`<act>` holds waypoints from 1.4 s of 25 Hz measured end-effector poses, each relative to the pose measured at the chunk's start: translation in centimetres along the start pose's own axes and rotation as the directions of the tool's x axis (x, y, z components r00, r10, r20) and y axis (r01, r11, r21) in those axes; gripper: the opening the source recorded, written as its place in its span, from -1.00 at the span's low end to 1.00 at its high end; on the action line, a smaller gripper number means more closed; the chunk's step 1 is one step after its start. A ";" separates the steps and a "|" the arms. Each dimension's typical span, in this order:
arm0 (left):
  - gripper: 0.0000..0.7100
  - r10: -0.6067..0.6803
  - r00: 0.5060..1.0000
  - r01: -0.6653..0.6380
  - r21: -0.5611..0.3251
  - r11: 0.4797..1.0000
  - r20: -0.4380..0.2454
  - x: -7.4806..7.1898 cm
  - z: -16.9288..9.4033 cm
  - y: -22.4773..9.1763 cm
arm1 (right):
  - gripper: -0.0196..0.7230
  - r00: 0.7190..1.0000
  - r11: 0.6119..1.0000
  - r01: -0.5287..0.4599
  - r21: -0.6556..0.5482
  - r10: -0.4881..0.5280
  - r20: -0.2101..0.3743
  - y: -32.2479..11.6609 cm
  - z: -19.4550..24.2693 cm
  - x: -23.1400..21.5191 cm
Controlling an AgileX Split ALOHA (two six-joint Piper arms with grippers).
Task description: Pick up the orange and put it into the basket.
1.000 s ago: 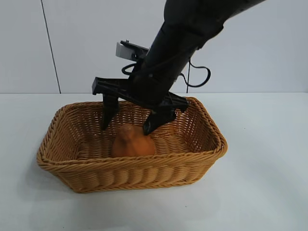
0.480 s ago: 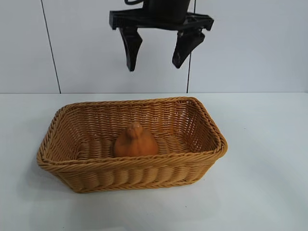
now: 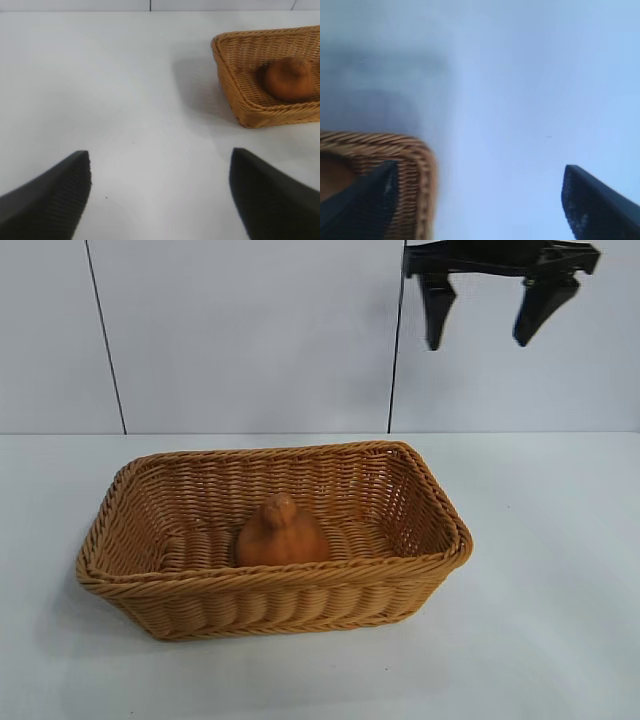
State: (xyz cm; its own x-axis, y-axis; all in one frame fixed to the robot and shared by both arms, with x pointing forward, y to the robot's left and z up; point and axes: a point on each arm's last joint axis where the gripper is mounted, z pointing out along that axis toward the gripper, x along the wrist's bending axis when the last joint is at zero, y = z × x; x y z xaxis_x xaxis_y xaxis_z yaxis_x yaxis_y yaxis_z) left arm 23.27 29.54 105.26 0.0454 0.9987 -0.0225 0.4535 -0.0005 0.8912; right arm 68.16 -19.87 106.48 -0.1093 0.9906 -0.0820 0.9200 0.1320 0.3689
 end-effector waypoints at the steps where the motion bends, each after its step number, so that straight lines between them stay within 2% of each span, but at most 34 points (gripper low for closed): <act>1: 0.55 0.000 1.000 0.000 0.000 1.000 0.000 0.0 0.0 0.0 | 0.69 0.999 1.000 -0.030 0.003 0.030 0.013 0.1 0.2 -1.5; 4: 0.55 0.000 1.000 0.000 0.000 1.000 0.000 0.0 0.0 0.0 | 0.69 0.994 0.995 -0.102 0.008 0.102 0.033 0.1 0.5 -4.8; 6: 0.55 0.000 1.000 0.000 0.000 1.000 0.000 0.0 0.0 0.0 | 0.69 0.991 0.991 -0.132 0.014 0.132 0.019 0.1 0.6 -5.9; 11: 0.55 0.000 1.000 0.000 0.000 1.000 0.000 0.0 0.0 0.0 | 0.69 0.991 0.990 -0.131 0.043 0.132 -0.036 -0.3 1.0 -5.6; 16: 0.55 0.000 1.000 0.000 0.000 1.000 0.000 0.0 0.0 0.0 | 0.69 0.989 0.984 -0.115 0.139 0.127 -0.080 -2.3 2.4 -4.9; 26: 0.55 0.000 1.000 0.000 0.000 1.000 0.000 0.0 0.0 0.0 | 0.69 0.993 0.950 -0.061 0.305 0.090 -0.081 -11.2 -0.2 -4.7; 35: 0.55 0.000 1.000 0.000 0.000 1.000 0.000 0.0 0.0 0.0 | 0.69 0.993 0.958 -0.060 0.281 0.087 -0.083 -20.2 -6.1 -4.8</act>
State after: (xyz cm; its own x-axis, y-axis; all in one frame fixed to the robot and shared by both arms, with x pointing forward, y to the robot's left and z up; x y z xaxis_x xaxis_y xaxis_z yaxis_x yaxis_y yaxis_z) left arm 23.27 29.54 105.26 0.0454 0.9987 -0.0225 0.4535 -0.0005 0.8912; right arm 47.86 -27.10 105.08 -0.0599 0.9978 0.0279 0.9936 0.0569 0.0977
